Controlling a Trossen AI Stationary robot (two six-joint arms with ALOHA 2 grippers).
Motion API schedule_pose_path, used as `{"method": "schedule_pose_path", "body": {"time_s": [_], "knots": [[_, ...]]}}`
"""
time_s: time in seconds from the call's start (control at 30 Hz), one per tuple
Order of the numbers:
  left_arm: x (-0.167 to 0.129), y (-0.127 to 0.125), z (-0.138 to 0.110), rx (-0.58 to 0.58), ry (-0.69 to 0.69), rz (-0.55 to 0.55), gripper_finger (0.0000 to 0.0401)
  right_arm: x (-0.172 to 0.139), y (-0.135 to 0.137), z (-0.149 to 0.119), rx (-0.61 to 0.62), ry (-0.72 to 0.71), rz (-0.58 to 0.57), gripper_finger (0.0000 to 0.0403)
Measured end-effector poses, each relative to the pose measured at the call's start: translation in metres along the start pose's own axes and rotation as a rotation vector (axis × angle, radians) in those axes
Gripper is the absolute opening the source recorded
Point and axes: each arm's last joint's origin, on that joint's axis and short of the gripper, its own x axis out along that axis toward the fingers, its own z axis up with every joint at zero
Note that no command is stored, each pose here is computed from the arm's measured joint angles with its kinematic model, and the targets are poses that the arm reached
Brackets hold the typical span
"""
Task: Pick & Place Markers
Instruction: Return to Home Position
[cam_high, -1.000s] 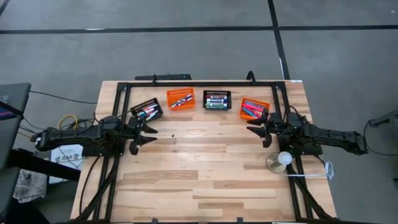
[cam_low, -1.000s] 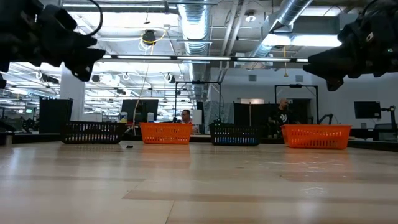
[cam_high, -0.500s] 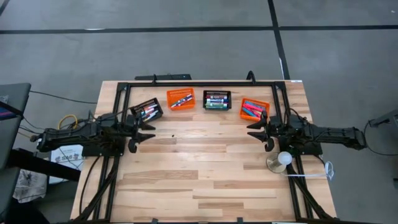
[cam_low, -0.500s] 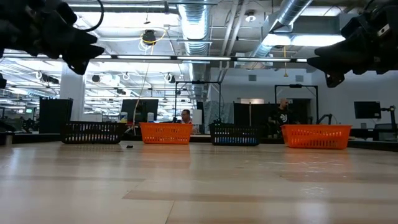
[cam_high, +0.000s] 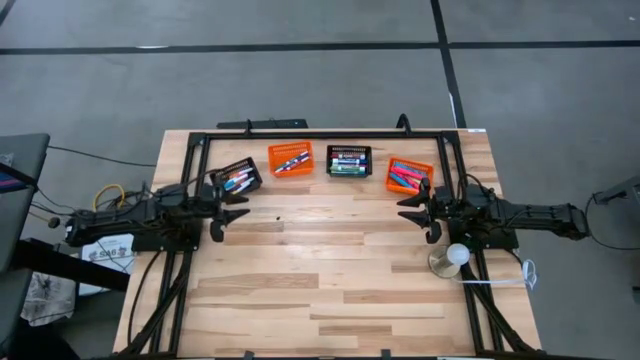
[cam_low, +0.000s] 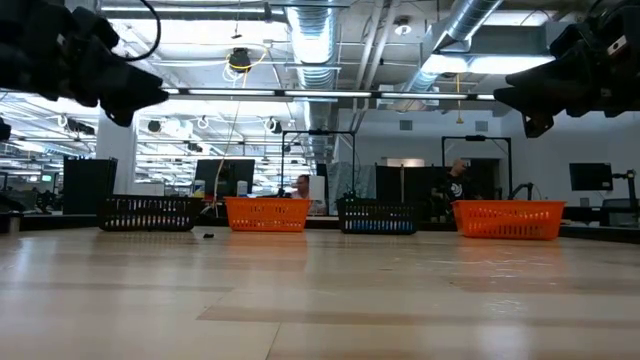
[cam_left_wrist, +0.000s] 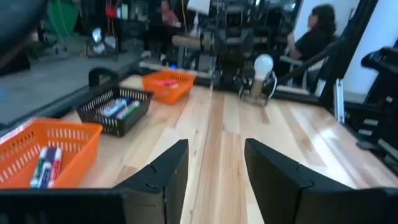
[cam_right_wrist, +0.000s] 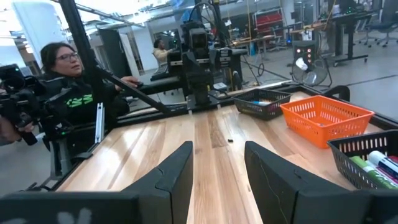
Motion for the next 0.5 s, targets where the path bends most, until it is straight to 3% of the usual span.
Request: {"method": "schedule_pose_path", "body": {"time_s": [0.5], "knots": [[-0.0040,0.0002,-0.0037,0.003,0.015,-0.003,0.0157,0.0000,0.0000,0.0000,-0.001,0.000,0.000,0.0133]]}}
